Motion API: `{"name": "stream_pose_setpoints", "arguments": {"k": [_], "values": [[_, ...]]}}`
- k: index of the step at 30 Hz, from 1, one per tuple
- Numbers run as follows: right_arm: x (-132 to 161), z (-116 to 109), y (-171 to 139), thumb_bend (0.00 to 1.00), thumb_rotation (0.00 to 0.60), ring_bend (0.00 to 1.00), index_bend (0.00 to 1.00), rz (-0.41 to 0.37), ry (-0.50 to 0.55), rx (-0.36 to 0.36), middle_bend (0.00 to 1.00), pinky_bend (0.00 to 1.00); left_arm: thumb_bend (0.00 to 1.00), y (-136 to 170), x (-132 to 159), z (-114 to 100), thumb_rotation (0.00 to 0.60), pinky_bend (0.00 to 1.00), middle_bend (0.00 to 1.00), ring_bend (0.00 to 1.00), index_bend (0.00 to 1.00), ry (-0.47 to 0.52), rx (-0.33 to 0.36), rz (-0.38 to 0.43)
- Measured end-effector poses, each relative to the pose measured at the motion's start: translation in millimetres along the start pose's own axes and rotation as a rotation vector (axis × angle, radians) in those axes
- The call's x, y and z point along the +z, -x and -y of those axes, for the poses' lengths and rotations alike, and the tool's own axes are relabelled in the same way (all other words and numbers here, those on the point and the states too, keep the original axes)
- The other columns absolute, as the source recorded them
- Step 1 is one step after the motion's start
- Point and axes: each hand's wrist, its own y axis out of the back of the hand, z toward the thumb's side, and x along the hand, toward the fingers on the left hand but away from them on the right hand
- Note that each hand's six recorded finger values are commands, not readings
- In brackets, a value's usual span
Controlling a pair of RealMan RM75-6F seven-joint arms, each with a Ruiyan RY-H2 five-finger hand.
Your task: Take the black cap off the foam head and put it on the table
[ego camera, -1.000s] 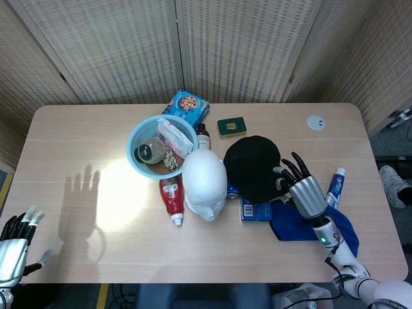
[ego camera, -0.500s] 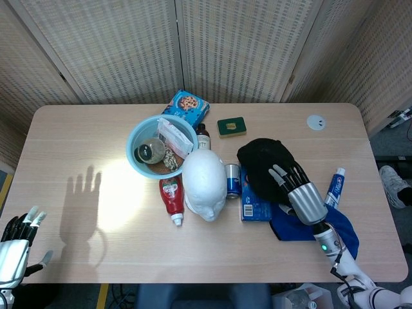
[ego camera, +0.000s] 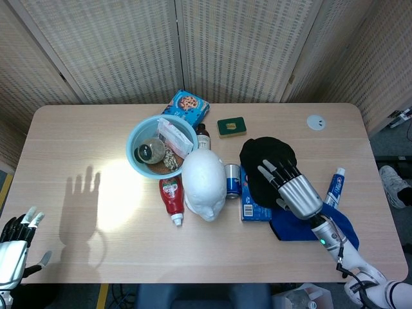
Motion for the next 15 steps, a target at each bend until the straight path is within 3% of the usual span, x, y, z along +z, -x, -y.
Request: {"name": "stream_pose_setpoints", "arguments": {"k": [9,12,15], "values": [[-22,-29,-27,0.0,0.6,0.0,0.0,0.126,0.036,-0.097,0.0,0.0,0.25,-3,-1,-3,0.6,0.0,0.0,0.0,0.0,-0.001,0.01,0.002],[-32,-40,-41,0.0,0.6,0.03,0.05,0.171,0.038,-0.128,0.08,0.09,0.25,-6,1,-4,0.6,0.0,0.0,0.0,0.0,-0.003,0.013,0.014],[-45,-49,-59,0.0,0.6,0.13,0.16,0.222,0.024,-0.14,0.2,0.21,0.25,-8,3,-5,0.6,0.0,0.0,0.0,0.0,-0.003,0.014,0.019]]}}
